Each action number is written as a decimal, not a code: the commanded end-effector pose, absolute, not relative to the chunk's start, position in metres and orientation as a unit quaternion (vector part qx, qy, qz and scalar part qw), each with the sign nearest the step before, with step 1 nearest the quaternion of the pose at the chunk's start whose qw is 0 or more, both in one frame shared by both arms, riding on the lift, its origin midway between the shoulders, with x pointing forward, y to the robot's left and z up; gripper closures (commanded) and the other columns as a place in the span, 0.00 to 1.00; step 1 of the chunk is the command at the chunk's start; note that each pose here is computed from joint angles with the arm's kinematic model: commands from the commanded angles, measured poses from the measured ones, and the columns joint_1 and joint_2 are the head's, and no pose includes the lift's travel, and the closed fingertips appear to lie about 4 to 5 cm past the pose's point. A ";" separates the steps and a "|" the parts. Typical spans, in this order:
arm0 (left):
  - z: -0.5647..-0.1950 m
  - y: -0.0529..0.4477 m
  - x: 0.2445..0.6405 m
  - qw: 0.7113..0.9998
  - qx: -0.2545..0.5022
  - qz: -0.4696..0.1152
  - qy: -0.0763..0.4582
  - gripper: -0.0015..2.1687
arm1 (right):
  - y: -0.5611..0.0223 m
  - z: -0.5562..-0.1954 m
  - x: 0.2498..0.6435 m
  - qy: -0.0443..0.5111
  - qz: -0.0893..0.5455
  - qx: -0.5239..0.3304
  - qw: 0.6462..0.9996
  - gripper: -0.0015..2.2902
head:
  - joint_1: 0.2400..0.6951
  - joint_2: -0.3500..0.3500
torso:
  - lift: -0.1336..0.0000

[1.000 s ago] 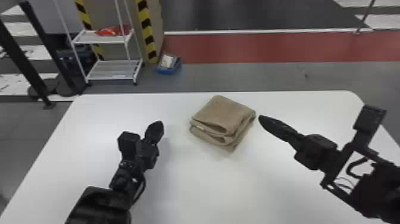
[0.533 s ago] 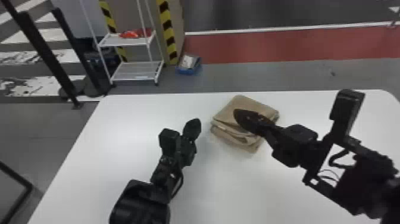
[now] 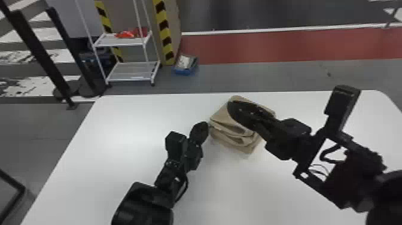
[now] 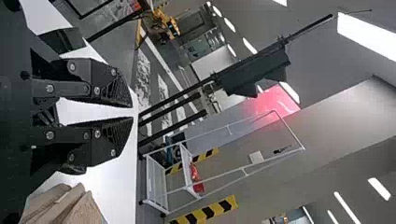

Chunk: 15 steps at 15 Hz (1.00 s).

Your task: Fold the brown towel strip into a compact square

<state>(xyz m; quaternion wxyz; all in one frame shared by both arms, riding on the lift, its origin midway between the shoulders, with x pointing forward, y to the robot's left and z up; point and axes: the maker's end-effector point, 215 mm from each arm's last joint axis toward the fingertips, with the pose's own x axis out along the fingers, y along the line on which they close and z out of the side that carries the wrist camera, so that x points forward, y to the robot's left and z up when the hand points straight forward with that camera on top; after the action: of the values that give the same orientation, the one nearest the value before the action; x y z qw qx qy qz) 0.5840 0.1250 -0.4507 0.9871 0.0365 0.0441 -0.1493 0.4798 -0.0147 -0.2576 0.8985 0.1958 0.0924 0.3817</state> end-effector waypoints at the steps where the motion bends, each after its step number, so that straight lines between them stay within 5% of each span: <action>1: -0.451 0.120 0.583 0.987 0.034 -0.153 0.044 0.42 | -0.028 -0.254 0.491 0.076 0.362 0.192 0.909 0.01 | 1.00 0.67 | 0.19; 3: -0.450 0.116 0.584 0.986 0.034 -0.155 0.044 0.25 | -0.039 -0.256 0.498 0.064 0.344 0.182 0.919 0.01 | 1.00 0.64 | 0.19; 8: -0.450 0.121 0.586 0.988 0.034 -0.147 0.044 0.24 | -0.065 -0.254 0.509 0.034 0.305 0.148 0.940 0.03 | 1.00 0.61 | 0.19; 15: -0.456 0.138 0.596 0.990 0.030 -0.129 0.054 0.24 | -0.196 -0.295 0.534 0.011 0.158 0.061 0.986 0.03 | 1.00 0.48 | 0.19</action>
<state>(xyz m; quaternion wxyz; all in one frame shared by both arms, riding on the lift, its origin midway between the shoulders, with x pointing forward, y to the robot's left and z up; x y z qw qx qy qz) 0.5956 0.1360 -0.4570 0.9893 0.0327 0.0544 -0.1315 0.5318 -0.1748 -0.2784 0.9809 0.0799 -0.0002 0.1771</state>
